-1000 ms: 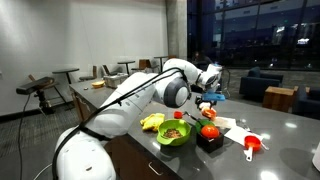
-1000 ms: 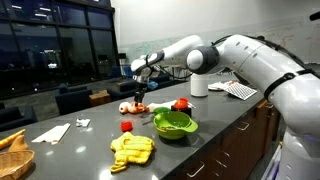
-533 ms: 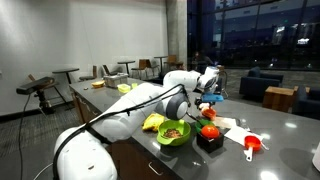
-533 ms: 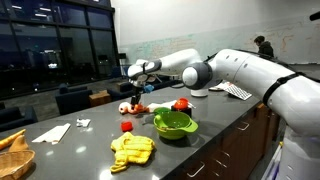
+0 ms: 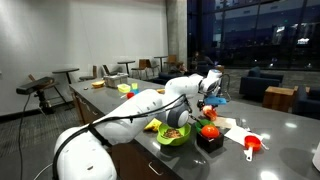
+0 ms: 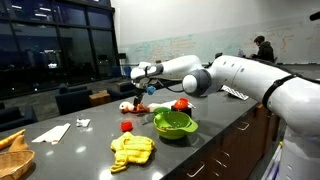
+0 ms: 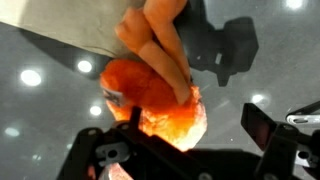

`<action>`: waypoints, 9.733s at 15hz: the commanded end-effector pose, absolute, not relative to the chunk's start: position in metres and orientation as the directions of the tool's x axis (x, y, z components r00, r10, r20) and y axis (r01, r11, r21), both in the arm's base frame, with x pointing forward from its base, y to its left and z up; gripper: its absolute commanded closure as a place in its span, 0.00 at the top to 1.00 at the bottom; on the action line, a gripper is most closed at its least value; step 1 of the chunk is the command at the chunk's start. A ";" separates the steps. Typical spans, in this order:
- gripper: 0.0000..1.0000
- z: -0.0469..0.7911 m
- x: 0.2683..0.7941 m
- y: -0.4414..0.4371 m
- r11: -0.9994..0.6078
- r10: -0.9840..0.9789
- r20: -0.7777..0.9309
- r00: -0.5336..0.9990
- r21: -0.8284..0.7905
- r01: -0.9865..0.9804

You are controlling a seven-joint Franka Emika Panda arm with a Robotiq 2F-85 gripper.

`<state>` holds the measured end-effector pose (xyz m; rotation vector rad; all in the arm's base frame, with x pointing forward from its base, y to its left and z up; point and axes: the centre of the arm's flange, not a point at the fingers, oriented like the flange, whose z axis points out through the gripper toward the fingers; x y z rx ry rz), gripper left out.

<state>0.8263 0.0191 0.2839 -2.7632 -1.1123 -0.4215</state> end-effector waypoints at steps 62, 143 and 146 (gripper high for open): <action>0.04 0.581 0.565 -0.181 -0.933 -0.328 -0.261 0.908 -0.062 -0.355; 1.00 0.487 0.749 0.065 -0.981 0.192 0.077 0.978 0.004 0.193; 1.00 0.501 0.720 0.065 -0.985 0.171 0.124 0.977 0.052 0.166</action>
